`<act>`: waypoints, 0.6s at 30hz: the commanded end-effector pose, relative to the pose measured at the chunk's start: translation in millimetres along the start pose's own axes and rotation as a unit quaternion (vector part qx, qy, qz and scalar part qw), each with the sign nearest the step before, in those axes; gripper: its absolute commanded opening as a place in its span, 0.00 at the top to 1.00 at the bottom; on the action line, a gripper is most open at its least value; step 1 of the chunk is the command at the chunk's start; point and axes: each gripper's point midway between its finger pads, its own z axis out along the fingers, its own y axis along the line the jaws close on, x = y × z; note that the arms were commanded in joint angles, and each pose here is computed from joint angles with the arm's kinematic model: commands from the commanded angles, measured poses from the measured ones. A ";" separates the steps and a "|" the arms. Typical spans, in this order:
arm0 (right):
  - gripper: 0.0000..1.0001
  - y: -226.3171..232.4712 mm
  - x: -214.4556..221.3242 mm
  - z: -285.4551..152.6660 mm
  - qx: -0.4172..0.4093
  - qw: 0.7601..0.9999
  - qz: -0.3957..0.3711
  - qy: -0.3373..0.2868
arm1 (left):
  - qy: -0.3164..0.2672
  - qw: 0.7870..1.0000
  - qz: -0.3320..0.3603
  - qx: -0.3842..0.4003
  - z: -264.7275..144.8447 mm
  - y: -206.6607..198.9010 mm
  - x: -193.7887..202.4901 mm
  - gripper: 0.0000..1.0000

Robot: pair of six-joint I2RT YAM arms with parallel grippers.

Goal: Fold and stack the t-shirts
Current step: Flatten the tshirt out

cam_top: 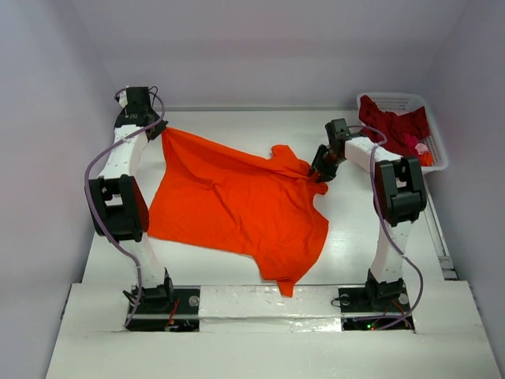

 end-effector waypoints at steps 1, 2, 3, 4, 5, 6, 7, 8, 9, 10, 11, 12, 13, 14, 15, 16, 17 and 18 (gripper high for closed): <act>0.54 2.9 22.2 0.2 -0.002 1.000 -0.030 0.005 | -0.051 0.998 -0.005 0.028 -33.1 -16.6 -37.5 1.00; 0.54 3.4 26.9 0.6 0.000 0.999 -0.037 0.007 | -0.052 0.998 -0.006 0.029 -33.6 -17.9 -39.3 1.00; 0.54 8.3 33.9 -0.4 -0.004 0.999 -0.048 0.009 | -0.053 0.998 -0.006 0.029 -33.8 -18.1 -40.1 1.00; 0.54 3.0 41.3 1.9 -0.002 0.999 -0.048 0.017 | -0.052 0.998 -0.007 0.028 -33.1 -18.0 -39.7 1.00; 0.54 6.3 48.6 1.9 -0.005 0.998 -0.055 0.022 | -0.053 0.998 -0.007 0.029 -33.6 -19.0 -41.1 1.00; 0.54 12.2 55.3 0.4 -0.010 0.998 -0.065 0.021 | -0.053 0.998 -0.007 0.029 -34.2 -19.5 -41.9 1.00; 0.54 10.3 65.4 2.3 -0.007 0.997 -0.070 0.029 | -0.053 0.998 -0.007 0.029 -33.6 -19.3 -41.5 1.00; 0.54 10.9 72.2 2.3 -0.005 0.997 -0.077 0.031 | -0.052 0.998 -0.007 0.028 -33.9 -19.0 -41.1 1.00; 0.54 13.5 78.9 3.0 -0.006 0.996 -0.083 0.033 | -0.051 0.998 -0.006 0.026 -32.9 -18.4 -40.7 1.00; 0.54 16.0 98.6 3.1 -0.007 0.994 -0.097 0.045 | -0.049 0.998 -0.005 0.024 -32.2 -17.5 -39.8 1.00; 0.54 20.8 110.9 3.3 -0.015 0.993 -0.105 0.056 | -0.049 0.999 -0.005 0.024 -32.2 -17.2 -39.5 1.00; 0.54 24.2 122.5 3.6 -0.019 0.991 -0.112 0.063 | -0.050 0.998 -0.004 0.023 -32.2 -16.7 -39.8 1.00; 0.54 33.9 141.7 0.8 -0.028 0.989 -0.125 0.072 | -0.050 0.998 -0.004 0.023 -31.8 -16.8 -40.0 1.00; 0.54 30.7 158.5 1.3 -0.029 0.987 -0.129 0.089 | -0.050 0.998 -0.003 0.023 -32.1 -16.9 -40.2 1.00; 0.54 33.7 167.1 -0.1 -0.035 0.986 -0.134 0.093 | -0.050 0.998 -0.004 0.022 -32.1 -16.7 -40.3 1.00; 0.54 35.2 175.6 -2.4 -0.037 0.985 -0.137 0.098 | -0.051 0.998 -0.003 0.021 -32.0 -16.7 -40.9 1.00; 0.54 42.5 185.5 -10.4 -0.046 0.982 -0.151 0.098 | -0.051 0.998 -0.003 0.021 -32.2 -16.9 -41.6 1.00; 0.54 41.0 190.6 -15.0 -0.041 0.982 -0.157 0.101 | -0.051 0.999 -0.003 0.020 -31.5 -16.9 -41.5 1.00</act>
